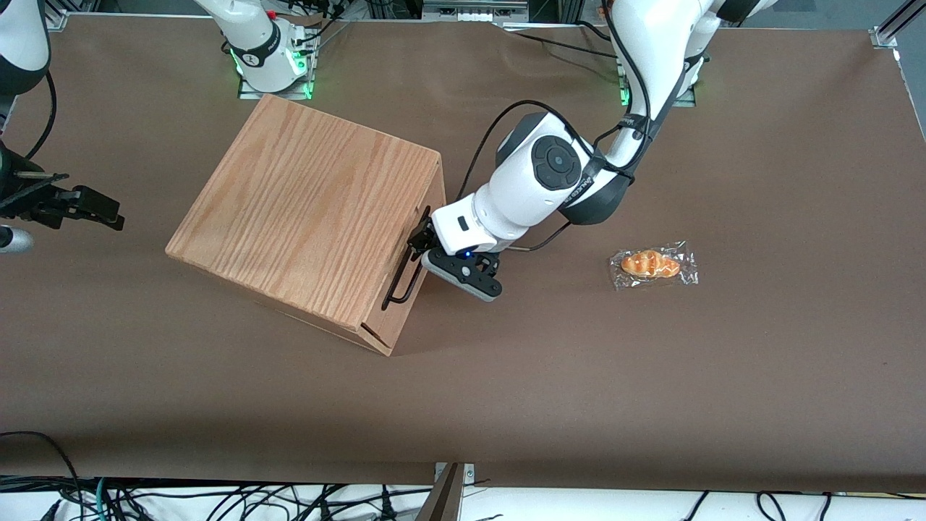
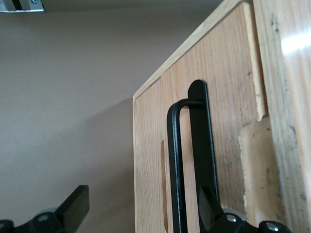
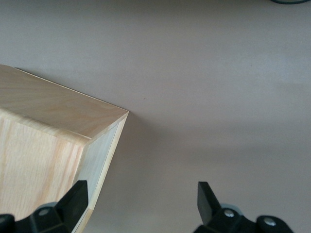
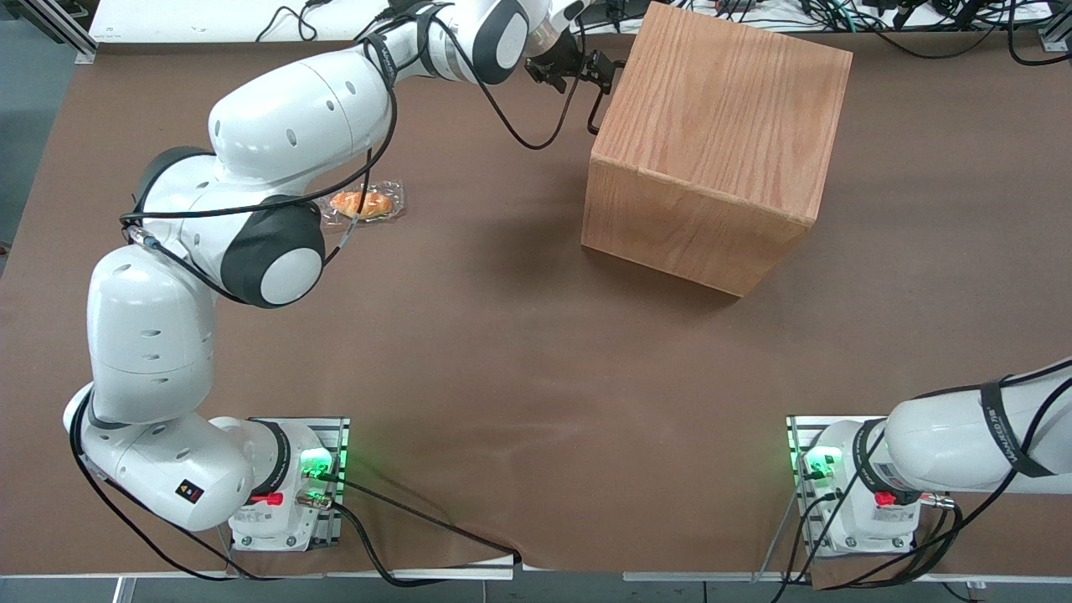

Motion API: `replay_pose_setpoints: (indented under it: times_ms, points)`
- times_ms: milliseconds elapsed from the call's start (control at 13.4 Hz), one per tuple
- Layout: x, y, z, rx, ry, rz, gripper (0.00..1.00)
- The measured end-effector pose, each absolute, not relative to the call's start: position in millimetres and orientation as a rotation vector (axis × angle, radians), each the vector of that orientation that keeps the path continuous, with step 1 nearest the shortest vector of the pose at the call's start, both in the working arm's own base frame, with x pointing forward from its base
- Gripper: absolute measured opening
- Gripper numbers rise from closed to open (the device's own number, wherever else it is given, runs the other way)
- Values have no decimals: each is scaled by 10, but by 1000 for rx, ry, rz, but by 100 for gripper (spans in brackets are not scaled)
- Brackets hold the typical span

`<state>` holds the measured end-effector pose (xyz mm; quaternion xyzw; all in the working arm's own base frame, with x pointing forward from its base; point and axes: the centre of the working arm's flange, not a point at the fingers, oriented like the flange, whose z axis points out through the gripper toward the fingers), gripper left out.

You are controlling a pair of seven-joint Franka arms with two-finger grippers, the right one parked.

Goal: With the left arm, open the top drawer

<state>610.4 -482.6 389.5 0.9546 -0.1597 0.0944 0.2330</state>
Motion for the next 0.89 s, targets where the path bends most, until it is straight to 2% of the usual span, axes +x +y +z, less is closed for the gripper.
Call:
replay_pose_setpoints:
  times_ms: [372,595,744,893]
  points:
    - [6112,-4824,3711,2640,-441,235,100]
    - [6134,-4792,3683,2689,-505,276,100]
    - [6222,-4654,3659,2734,-525,286,100]
    - [6328,-4442,3686,2768,-511,256,100]
